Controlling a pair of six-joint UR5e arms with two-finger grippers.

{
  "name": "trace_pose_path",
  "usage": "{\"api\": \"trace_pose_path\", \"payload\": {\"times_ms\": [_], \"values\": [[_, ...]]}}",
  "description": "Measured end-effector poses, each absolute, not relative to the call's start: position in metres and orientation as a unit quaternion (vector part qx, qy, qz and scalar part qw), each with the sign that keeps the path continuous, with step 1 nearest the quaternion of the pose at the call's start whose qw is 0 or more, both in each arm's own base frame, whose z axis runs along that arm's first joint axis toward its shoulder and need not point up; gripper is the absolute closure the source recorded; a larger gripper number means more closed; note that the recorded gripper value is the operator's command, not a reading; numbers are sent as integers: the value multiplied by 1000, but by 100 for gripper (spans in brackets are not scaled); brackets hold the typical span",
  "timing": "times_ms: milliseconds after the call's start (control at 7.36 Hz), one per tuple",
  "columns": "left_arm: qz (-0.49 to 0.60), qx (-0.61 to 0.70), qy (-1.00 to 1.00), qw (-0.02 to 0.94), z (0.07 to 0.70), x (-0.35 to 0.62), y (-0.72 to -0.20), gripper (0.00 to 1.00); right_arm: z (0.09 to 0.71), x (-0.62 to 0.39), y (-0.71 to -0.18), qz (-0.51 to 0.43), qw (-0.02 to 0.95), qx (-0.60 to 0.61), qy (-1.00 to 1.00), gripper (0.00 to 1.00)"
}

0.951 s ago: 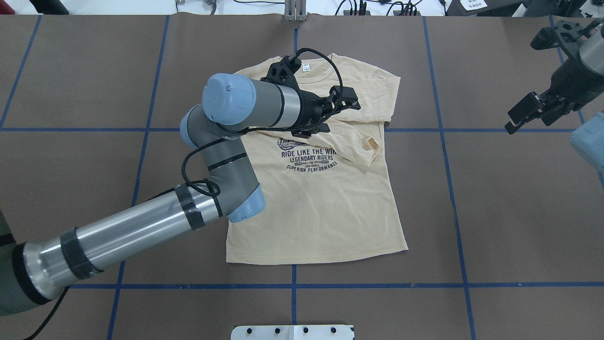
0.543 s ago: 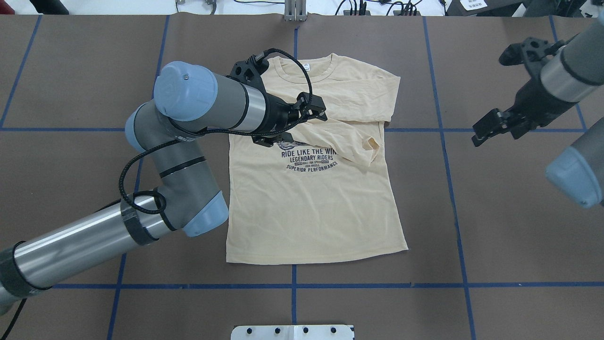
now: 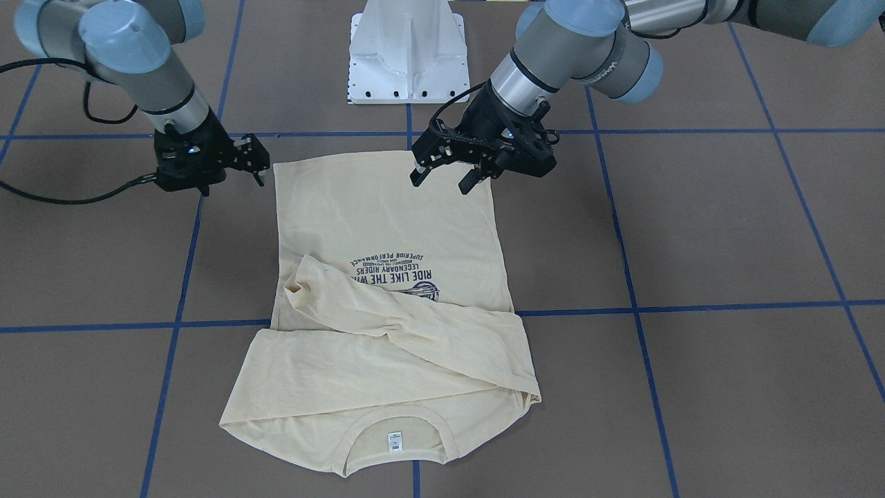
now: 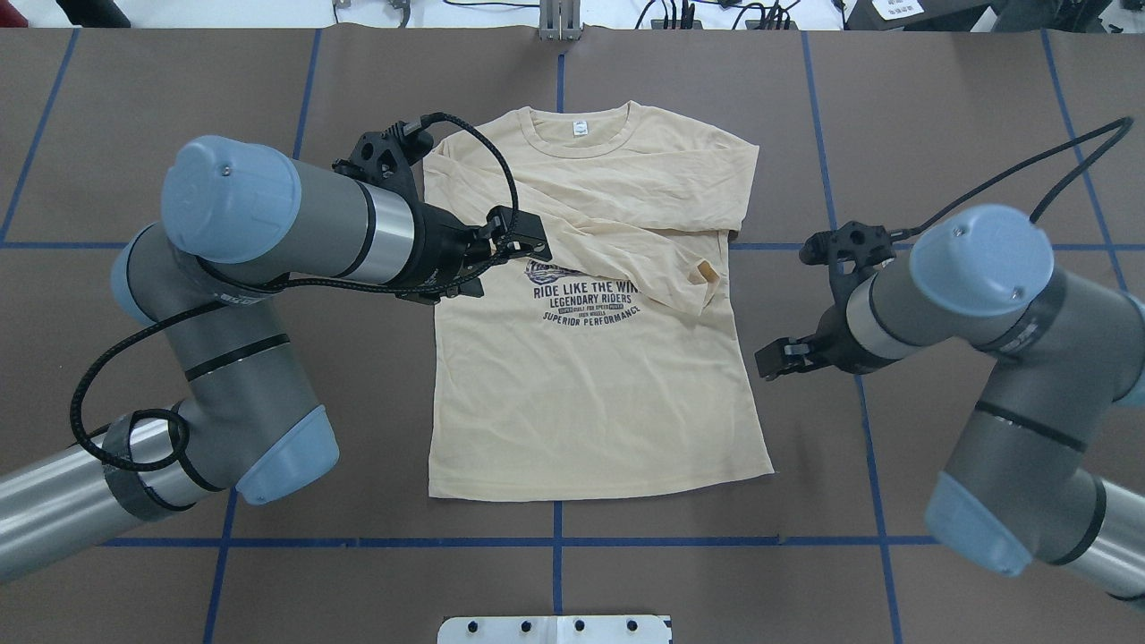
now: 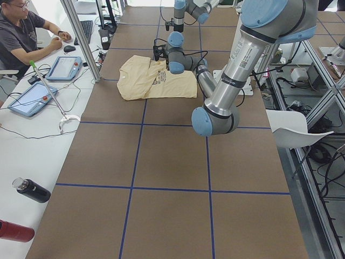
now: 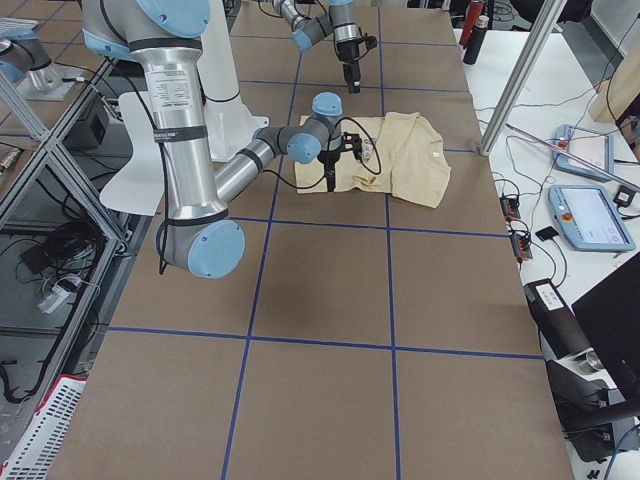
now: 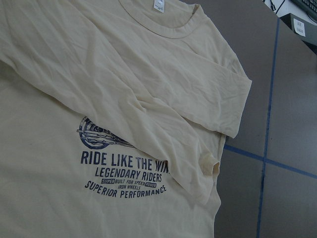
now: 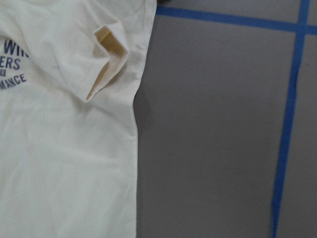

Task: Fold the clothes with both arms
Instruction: 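Release the sleeve with the left gripper while the right gripper approaches the side edge, then move the left gripper to the side edge while the right gripper grasps its edge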

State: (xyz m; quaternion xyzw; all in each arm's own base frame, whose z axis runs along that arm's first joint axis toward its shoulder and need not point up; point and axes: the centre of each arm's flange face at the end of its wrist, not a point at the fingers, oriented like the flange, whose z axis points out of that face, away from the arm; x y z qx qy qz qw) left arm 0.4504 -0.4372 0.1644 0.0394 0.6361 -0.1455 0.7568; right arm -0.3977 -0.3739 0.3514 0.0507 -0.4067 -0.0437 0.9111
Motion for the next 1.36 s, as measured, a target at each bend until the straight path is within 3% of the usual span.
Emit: {"api": "trace_pose_path", "payload": {"times_ms": [815, 1358], "values": [[-144, 40, 636, 757, 165, 449, -433, 0, 375, -461, -323, -35, 919, 8, -392, 2], [-145, 40, 635, 758, 167, 451, -432, 0, 379, -469, -315, -46, 919, -10, -391, 17]]}}
